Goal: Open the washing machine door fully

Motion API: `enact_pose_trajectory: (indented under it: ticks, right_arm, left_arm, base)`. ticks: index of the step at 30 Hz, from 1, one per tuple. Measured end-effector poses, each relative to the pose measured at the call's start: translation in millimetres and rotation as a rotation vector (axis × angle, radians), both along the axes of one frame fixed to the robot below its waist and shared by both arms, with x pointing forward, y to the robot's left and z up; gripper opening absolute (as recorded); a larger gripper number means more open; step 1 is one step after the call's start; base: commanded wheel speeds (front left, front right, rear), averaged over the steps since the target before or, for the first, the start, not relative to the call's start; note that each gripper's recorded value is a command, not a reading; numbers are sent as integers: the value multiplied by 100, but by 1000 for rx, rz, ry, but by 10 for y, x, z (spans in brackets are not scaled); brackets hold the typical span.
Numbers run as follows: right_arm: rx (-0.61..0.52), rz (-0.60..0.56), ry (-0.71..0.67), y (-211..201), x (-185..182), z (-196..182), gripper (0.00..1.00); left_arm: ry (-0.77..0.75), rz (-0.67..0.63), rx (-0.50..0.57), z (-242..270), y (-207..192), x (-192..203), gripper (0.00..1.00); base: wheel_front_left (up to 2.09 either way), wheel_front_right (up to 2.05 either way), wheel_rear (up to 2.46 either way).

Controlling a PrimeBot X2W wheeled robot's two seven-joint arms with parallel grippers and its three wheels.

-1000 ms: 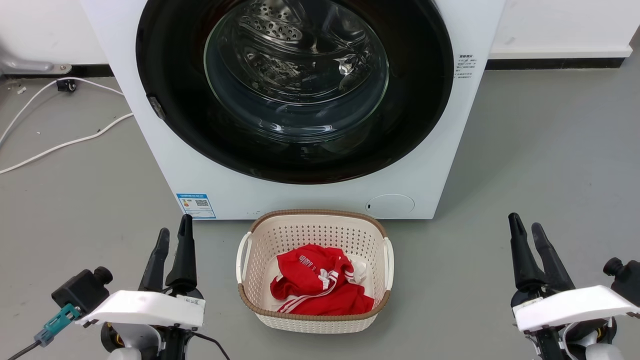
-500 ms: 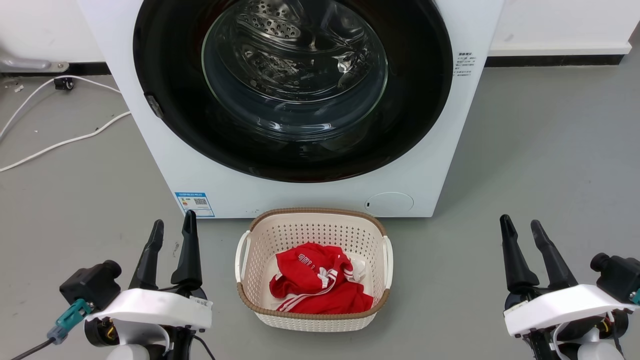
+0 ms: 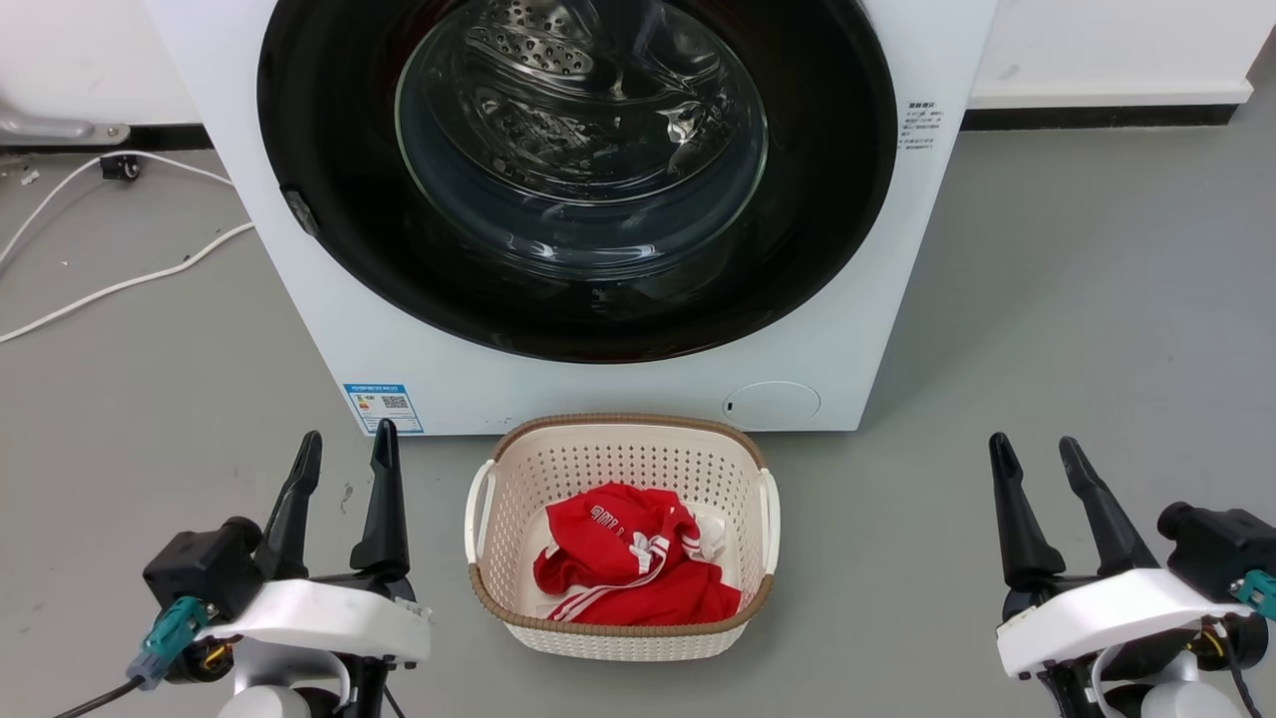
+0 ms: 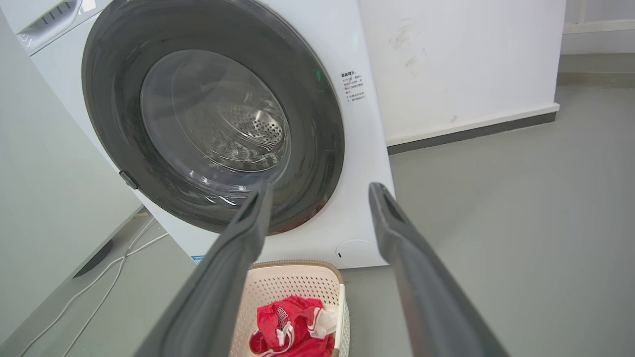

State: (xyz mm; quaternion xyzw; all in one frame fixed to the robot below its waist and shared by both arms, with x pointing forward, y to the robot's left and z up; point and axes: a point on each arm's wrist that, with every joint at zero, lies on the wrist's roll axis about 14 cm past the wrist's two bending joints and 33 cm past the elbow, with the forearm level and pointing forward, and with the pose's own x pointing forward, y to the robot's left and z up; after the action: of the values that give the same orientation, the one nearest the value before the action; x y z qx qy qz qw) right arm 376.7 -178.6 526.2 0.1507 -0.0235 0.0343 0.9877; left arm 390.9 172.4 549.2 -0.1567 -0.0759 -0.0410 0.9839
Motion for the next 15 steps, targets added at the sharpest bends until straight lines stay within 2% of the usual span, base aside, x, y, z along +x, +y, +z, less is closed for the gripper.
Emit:
enact_pose_trajectory:
  ticks: [15]
  right_arm:
    - [-129, 11, -24, 48, -25, 45, 100]
  left_arm:
    - [-26, 22, 141, 16, -10, -49, 100]
  base:
    - [0, 0, 0]
